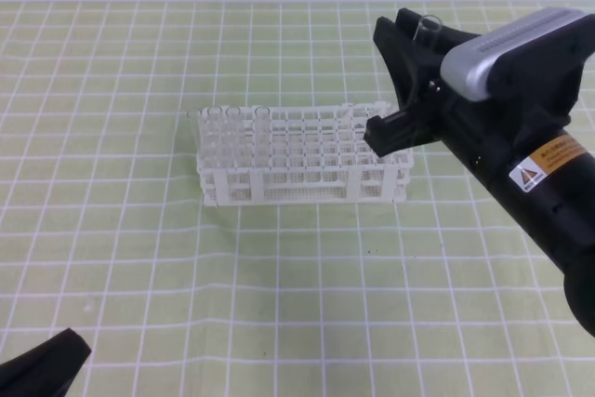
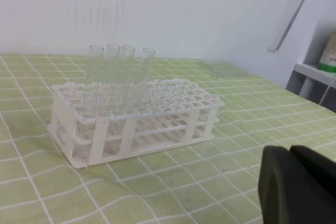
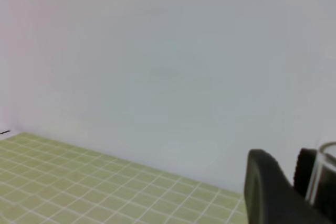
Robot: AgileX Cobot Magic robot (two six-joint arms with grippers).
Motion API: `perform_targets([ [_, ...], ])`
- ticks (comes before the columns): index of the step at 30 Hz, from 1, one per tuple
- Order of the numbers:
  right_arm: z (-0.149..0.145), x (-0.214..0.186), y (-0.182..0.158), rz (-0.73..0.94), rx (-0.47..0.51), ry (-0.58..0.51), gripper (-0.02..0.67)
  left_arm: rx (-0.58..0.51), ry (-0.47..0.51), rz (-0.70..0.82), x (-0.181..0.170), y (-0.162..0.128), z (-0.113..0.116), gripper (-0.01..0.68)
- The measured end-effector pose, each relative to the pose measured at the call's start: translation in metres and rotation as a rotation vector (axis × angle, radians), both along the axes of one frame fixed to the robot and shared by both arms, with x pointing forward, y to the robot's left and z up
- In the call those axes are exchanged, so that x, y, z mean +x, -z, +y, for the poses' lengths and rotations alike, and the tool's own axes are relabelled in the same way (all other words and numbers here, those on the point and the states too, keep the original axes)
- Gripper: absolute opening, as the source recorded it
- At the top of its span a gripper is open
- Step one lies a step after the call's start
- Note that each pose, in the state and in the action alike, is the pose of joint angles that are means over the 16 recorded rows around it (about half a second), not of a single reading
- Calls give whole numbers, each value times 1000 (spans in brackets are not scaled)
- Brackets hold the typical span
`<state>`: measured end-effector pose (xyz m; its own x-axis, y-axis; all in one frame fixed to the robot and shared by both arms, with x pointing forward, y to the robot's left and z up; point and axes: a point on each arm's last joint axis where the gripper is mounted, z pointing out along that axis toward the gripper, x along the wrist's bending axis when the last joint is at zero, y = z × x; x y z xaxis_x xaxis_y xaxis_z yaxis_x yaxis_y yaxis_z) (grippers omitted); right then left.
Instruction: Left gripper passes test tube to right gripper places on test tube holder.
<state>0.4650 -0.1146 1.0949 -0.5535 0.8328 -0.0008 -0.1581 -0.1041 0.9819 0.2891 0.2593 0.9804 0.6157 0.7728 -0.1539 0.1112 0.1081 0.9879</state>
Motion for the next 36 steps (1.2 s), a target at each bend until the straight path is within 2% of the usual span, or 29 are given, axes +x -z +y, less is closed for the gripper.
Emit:
perform_targets([
  [24, 2, 1, -1, -28, 24, -25, 85, -3, 1, 0, 0, 0, 0, -2],
  [36, 24, 20, -8, -39, 7, -65, 85, -3, 1, 0, 0, 0, 0, -2],
])
